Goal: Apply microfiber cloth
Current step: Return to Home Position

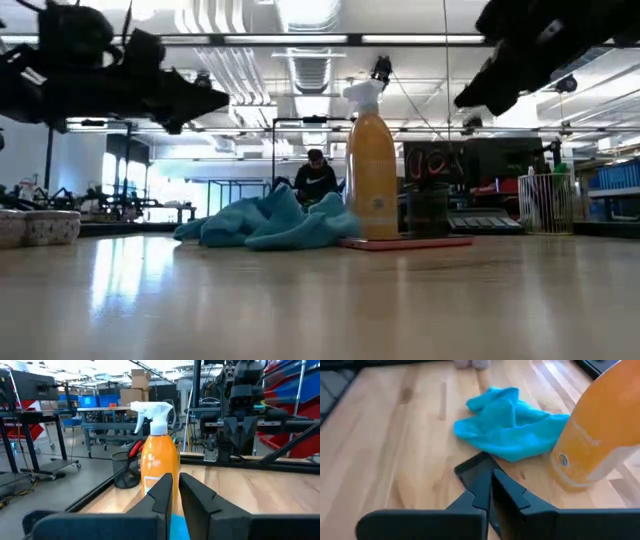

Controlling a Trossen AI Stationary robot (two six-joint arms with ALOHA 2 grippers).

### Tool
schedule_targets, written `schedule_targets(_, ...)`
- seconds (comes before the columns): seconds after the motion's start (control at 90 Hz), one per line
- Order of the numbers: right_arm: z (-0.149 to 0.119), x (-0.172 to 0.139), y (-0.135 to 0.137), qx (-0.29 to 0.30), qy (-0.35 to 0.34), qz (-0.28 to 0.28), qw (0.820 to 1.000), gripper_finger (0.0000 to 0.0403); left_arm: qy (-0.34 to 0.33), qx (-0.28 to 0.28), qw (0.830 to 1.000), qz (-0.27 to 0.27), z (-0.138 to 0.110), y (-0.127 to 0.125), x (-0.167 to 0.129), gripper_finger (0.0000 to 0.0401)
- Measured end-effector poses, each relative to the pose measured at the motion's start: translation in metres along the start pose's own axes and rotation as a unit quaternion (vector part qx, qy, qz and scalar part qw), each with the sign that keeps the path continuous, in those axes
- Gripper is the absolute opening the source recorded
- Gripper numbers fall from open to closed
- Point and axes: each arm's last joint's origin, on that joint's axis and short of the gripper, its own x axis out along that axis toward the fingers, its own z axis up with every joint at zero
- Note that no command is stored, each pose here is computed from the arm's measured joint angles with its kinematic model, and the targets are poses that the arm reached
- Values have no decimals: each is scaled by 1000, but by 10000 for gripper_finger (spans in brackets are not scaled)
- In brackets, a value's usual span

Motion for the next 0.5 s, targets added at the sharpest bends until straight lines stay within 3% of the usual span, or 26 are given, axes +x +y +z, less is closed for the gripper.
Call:
schedule_targets(0.056,-4,-9,-1,-4,-12,7,1000,0,-12,-16,1000,-1,0,1,-7,21)
schedule_targets(0.278,-14,-35,-4,-15,-81,15,996,0,44,-45,998,1,0,1,-12,21)
schedule_targets(0.5,-36,-47,-8,-15,-120,18,993,0,24,-55,998,-1,9,1,-20,21)
